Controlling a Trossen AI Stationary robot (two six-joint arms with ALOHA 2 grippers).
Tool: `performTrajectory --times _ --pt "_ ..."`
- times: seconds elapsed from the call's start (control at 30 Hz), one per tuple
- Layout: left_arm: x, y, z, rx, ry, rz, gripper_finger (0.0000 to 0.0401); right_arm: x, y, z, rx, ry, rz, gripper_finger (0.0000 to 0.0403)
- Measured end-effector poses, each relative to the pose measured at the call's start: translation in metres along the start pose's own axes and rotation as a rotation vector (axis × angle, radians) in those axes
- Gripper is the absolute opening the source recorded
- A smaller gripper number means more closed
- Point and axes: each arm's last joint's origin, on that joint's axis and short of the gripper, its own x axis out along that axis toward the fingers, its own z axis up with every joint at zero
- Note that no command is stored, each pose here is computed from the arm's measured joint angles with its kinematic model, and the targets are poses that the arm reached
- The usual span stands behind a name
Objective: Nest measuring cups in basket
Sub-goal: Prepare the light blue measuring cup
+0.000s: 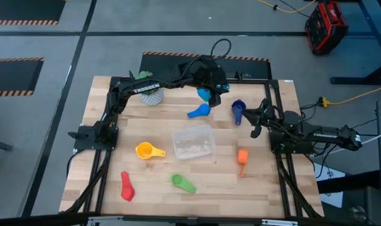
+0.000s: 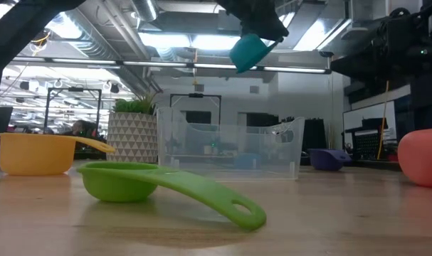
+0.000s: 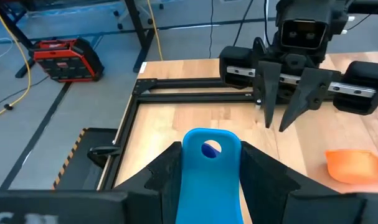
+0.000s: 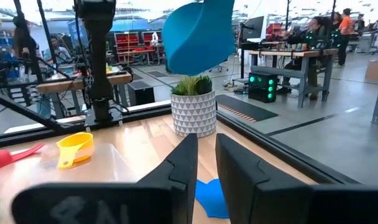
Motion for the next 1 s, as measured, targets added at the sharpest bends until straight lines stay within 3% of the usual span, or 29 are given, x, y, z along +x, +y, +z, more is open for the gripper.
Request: performTrajectory --times 0.3,0.73,0.87,1.0 --pt "0.0003 0.0000 0.0000 0.000 -0.001 0.001 0.0133 0.0000 0.0001 0.0017 0.007 -0.017 0.001 0.0063" --pt "0.0007 0.0001 -0.0002 0.000 -0.001 0.002 0.0133 0.0000 -0.0004 0.0013 -0.090 -0.013 -0.018 0.0065" --pt "0.0007 0.0001 -0.0002 -0.001 0.000 0.003 0.0133 0.0000 -0.0004 0.0017 -0.070 -0.018 -0.018 0.0091" --pt "0.0009 0.0001 -0.0003 -0.001 0.000 0.003 0.0133 -0.0001 -0.0004 0.0039 -0.063 -0.039 -0.020 0.0150"
